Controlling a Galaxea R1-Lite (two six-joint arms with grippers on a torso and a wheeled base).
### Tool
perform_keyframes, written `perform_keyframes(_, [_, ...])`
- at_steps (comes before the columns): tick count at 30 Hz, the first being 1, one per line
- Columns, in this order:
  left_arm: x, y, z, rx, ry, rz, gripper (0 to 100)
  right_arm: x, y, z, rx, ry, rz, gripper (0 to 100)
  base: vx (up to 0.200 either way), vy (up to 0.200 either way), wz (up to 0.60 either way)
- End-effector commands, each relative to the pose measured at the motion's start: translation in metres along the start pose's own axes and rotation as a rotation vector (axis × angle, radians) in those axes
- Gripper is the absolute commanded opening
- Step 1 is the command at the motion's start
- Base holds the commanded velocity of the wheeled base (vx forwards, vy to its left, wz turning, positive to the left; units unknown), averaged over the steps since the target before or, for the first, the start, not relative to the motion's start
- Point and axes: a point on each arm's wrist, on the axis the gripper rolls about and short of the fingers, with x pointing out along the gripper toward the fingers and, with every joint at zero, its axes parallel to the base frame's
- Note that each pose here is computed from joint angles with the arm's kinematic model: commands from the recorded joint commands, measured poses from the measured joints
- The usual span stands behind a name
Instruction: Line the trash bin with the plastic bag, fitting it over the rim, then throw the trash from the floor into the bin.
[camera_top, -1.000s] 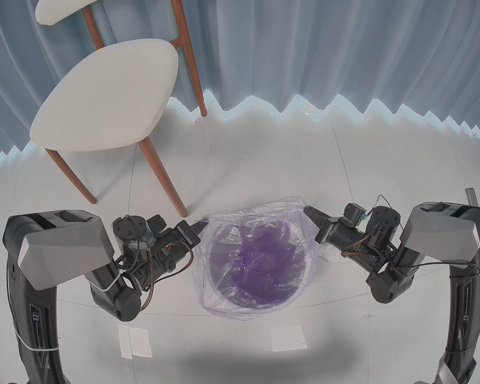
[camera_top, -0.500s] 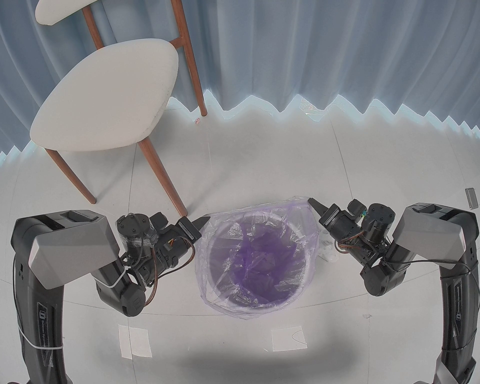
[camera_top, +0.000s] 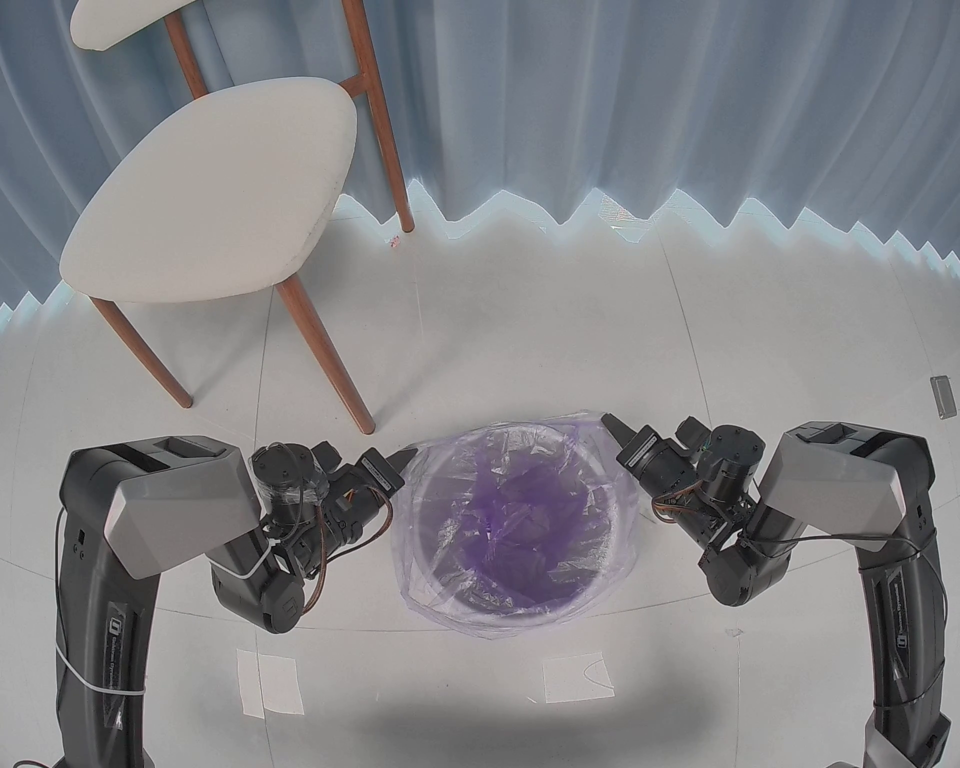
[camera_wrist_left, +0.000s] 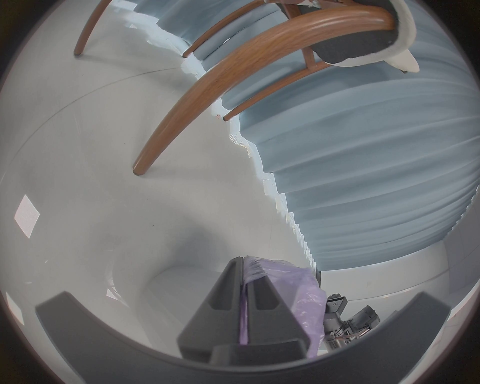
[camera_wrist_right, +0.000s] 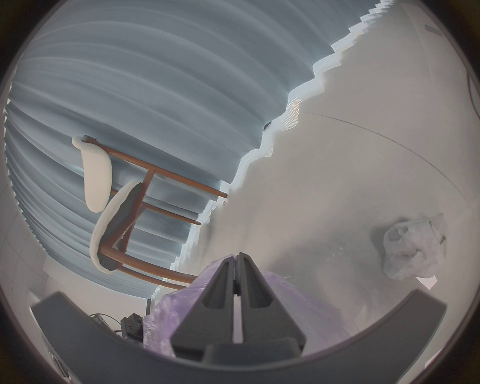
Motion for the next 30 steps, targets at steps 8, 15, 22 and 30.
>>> perform_keyframes(8, [0.004,0.023,-0.012,-0.039,0.023,0.043,0,0.004,-0.019,-0.020,-0.001,0.023,-0.087,0,0.000,0.000,0.00])
perform_keyframes(15, [-0.005,0.031,-0.023,-0.053,0.056,0.089,0,-0.006,-0.031,-0.019,0.001,0.009,-0.139,0,0.000,0.000,0.00])
perform_keyframes(22, [-0.006,0.037,-0.023,-0.075,0.023,0.127,0,-0.012,-0.040,-0.016,0.001,-0.006,-0.151,0,0.000,0.000,0.00])
perform_keyframes(30, [-0.003,0.043,-0.026,-0.125,0.004,0.146,0,-0.011,-0.047,-0.023,0.002,0.004,-0.160,0,0.000,0.000,0.00])
